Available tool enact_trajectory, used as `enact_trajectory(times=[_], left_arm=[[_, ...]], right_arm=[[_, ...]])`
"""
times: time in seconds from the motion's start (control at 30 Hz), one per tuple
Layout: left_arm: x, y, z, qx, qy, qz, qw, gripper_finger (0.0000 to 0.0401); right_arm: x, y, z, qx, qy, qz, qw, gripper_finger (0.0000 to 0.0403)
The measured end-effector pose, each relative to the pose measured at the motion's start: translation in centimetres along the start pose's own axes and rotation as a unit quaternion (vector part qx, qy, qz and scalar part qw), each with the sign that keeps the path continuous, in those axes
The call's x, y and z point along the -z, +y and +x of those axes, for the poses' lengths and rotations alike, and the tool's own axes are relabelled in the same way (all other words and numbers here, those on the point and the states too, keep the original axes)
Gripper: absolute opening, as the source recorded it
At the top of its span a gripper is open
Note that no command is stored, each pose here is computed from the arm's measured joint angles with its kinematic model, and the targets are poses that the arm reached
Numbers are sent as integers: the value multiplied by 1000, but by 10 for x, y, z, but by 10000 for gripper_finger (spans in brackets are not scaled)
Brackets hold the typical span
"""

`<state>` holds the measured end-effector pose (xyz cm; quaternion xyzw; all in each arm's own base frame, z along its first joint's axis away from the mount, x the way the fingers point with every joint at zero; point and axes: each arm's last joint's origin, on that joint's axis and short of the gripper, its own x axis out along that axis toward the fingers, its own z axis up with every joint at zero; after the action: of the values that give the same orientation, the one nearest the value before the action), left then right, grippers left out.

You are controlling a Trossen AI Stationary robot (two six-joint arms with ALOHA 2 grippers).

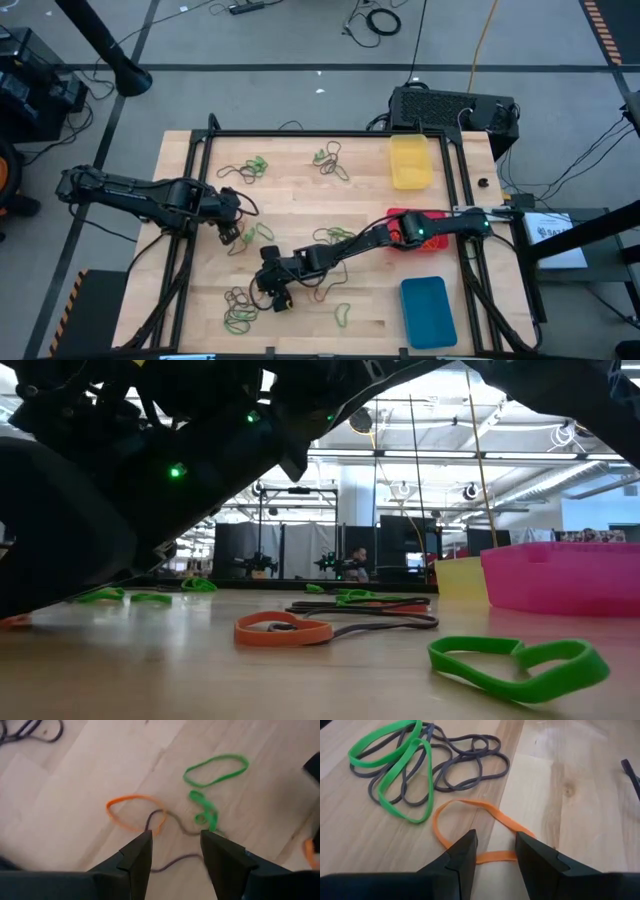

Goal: Sort rubber bands into baskets
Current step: Put the orange rubber band into the red bin

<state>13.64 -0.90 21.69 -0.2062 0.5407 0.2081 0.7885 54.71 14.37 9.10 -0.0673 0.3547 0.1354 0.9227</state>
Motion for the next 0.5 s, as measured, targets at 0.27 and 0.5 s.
enact_trajectory(times=[0.27, 0.5], left_arm=[[-8, -6, 0, 31, -39, -33, 998, 175], [-8, -6, 0, 32, -41, -33, 998, 175]], right_arm=[[3, -3, -11, -24, 57, 0, 998, 134], [4, -11, -13, -50, 64, -6, 997, 103]])
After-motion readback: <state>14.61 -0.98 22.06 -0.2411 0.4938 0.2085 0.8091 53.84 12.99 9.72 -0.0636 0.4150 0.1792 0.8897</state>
